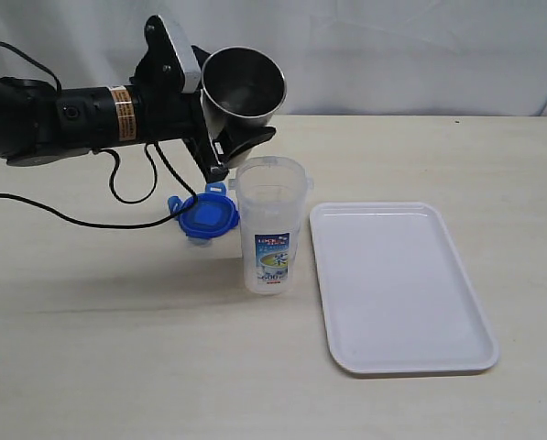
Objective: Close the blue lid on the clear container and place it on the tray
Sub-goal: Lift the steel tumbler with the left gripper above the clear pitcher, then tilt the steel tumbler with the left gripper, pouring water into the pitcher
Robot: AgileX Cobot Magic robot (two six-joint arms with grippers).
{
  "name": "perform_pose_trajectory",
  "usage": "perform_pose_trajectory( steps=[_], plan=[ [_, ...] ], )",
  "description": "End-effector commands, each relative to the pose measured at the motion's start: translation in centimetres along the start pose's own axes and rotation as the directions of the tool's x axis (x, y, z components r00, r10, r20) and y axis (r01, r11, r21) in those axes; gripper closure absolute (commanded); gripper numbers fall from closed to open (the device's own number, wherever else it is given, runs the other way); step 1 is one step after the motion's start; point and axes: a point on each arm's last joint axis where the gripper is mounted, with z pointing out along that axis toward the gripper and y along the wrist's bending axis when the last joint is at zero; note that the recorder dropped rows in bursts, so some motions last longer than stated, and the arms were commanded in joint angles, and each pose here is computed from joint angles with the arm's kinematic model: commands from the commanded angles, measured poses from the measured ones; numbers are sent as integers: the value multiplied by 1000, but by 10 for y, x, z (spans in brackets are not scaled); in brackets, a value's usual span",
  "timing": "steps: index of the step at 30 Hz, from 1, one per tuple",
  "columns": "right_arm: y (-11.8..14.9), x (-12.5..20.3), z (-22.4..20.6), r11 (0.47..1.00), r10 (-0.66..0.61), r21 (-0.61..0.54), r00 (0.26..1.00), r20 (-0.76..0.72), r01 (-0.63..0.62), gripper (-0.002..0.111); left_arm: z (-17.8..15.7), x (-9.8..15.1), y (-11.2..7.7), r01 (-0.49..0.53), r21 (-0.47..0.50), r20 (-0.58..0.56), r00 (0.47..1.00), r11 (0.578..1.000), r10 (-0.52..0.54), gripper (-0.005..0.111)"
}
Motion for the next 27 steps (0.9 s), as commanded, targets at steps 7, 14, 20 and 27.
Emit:
perform_pose_trajectory(
  steps=[7, 14, 20, 27],
  plan=[
    [0, 1, 0, 1000, -4, 4, 1000, 3, 4, 104, -1, -18, 4, -117, -23, 101, 988, 993, 119, 107],
    [0, 1, 0, 1000, -4, 4, 1000, 3, 4, 104, -1, -18, 5, -181, -31, 98, 978, 983, 183, 107],
    [0, 1, 0, 1000, -4, 4, 1000, 3, 4, 104, -1, -18, 5, -210, -34, 97, 972, 977, 212, 107],
    [0, 1, 0, 1000, -4, 4, 1000, 3, 4, 104, -1, -18, 5, -291, -42, 93, 951, 956, 294, 107]
  ],
)
